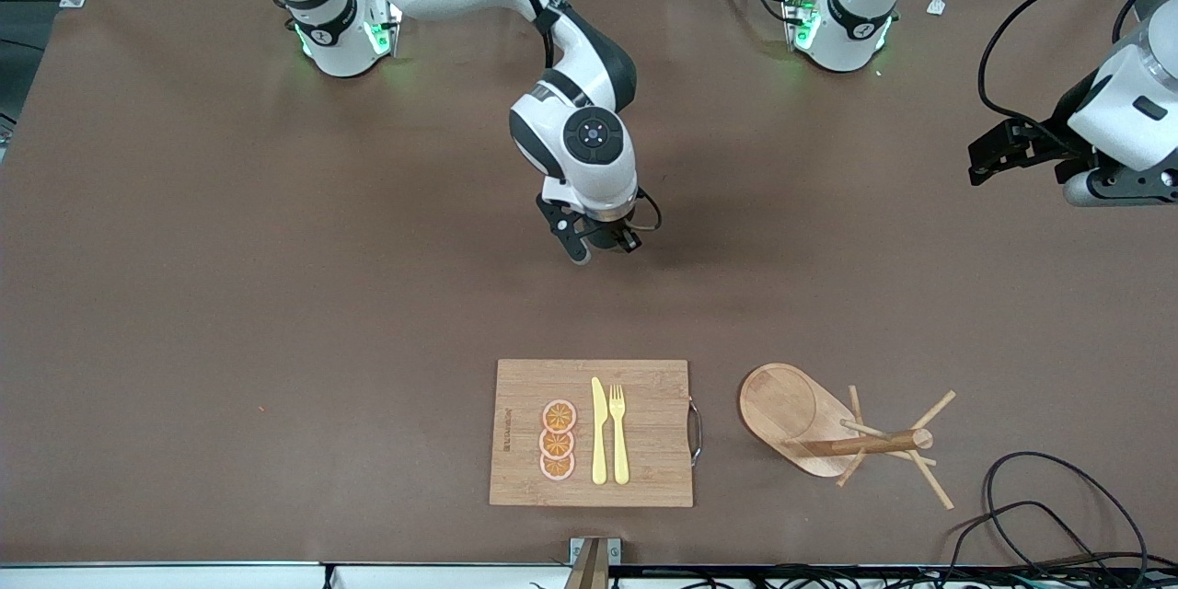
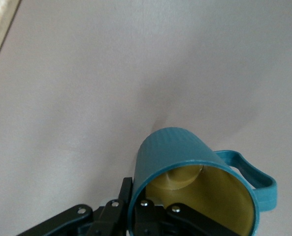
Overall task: Pass cup and hang on rack
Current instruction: 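Carry the mug with the right gripper toward the table middle, then set the mug down and open the right gripper, withdrawing it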
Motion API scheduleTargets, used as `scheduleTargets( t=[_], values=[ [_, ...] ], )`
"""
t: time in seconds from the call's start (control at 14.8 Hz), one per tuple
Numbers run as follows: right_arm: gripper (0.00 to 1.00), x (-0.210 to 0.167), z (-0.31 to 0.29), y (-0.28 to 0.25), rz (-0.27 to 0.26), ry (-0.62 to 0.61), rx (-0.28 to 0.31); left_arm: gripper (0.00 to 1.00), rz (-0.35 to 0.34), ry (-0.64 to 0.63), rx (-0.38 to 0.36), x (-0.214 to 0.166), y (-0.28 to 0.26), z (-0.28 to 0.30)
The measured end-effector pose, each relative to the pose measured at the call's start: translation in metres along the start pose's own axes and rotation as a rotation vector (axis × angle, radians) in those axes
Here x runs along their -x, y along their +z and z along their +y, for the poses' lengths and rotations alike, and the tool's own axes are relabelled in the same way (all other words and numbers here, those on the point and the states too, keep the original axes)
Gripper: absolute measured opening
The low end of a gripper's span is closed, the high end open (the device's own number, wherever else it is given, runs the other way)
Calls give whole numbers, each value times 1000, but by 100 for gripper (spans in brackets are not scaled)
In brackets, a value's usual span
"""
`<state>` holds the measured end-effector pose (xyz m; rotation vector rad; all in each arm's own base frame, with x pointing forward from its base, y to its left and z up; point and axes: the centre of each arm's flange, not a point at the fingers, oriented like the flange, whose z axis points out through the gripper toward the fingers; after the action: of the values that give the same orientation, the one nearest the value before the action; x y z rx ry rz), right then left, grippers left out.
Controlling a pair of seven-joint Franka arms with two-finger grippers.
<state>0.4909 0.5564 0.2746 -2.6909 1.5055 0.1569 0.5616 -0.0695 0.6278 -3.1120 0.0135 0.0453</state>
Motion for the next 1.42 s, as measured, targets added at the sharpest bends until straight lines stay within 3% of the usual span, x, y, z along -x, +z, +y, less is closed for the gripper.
scheduleTargets(
  t=[0.41,0.75,1.15,1.42],
  values=[
    [5,4,-6,36,5,11,2,100,1,-5,0,0,-1,-2],
    [7,5,-8,34,9,19,-7,100,7,-4,1,0,-3,-2],
    [63,7,-16,14,3,17,-33,100,13,-35,4,5,-7,33],
    [99,-2,-20,-54,25,-24,50,100,26,-65,10,12,-9,68]
  ],
)
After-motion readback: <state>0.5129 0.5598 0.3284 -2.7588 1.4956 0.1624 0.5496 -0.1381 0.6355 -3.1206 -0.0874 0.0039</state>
